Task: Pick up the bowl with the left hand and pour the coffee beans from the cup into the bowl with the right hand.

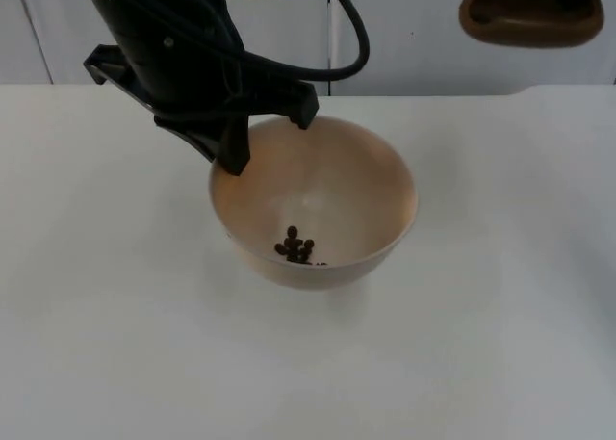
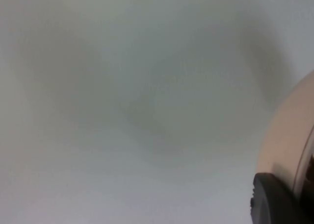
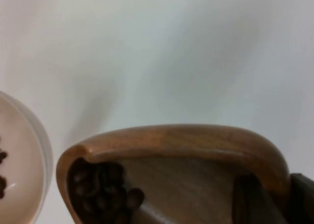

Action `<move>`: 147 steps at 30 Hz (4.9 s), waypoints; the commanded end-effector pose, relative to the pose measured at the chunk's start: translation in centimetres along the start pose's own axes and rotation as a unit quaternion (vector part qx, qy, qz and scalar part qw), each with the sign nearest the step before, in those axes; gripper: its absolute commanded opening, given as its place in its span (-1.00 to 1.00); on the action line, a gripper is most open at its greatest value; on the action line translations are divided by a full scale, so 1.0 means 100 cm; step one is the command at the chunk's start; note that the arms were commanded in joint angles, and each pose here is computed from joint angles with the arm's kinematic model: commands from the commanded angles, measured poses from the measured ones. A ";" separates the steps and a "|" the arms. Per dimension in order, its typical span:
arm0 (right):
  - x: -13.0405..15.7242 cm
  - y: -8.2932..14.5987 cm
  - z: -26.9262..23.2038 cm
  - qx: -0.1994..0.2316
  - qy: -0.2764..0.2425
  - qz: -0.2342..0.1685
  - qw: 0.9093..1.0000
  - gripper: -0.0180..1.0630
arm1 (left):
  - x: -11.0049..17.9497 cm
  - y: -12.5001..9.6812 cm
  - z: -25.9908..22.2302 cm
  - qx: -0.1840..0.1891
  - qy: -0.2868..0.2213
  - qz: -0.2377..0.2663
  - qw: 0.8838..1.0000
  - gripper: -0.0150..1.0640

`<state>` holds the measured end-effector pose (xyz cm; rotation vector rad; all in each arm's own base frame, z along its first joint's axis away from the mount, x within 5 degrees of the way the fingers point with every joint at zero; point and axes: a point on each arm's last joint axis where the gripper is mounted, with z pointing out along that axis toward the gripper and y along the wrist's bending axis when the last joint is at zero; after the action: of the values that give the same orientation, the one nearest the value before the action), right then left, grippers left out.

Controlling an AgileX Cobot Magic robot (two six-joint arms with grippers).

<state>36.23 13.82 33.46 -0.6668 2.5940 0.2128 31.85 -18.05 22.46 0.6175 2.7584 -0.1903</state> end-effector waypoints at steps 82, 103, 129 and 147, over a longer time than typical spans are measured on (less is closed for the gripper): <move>0.103 -0.071 0.187 0.052 0.085 0.137 0.986 -0.97 | 0.003 0.099 0.085 0.015 0.022 -0.121 0.992 -0.98; 0.108 -0.072 0.199 0.051 0.097 0.139 0.984 -0.97 | 0.006 0.099 0.091 0.016 0.031 -0.122 0.992 -0.98; 0.109 -0.070 0.199 0.044 0.099 0.151 0.983 -0.08 | 0.005 0.099 0.091 0.017 0.030 -0.123 0.992 0.07; 0.067 -0.062 0.088 0.063 -0.038 0.124 0.990 0.32 | -0.014 0.092 0.000 0.001 -0.092 -0.099 0.991 0.38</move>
<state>37.83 8.16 20.89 -0.2833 2.6226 0.1488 37.25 -10.48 20.62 0.3031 2.6928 -0.2851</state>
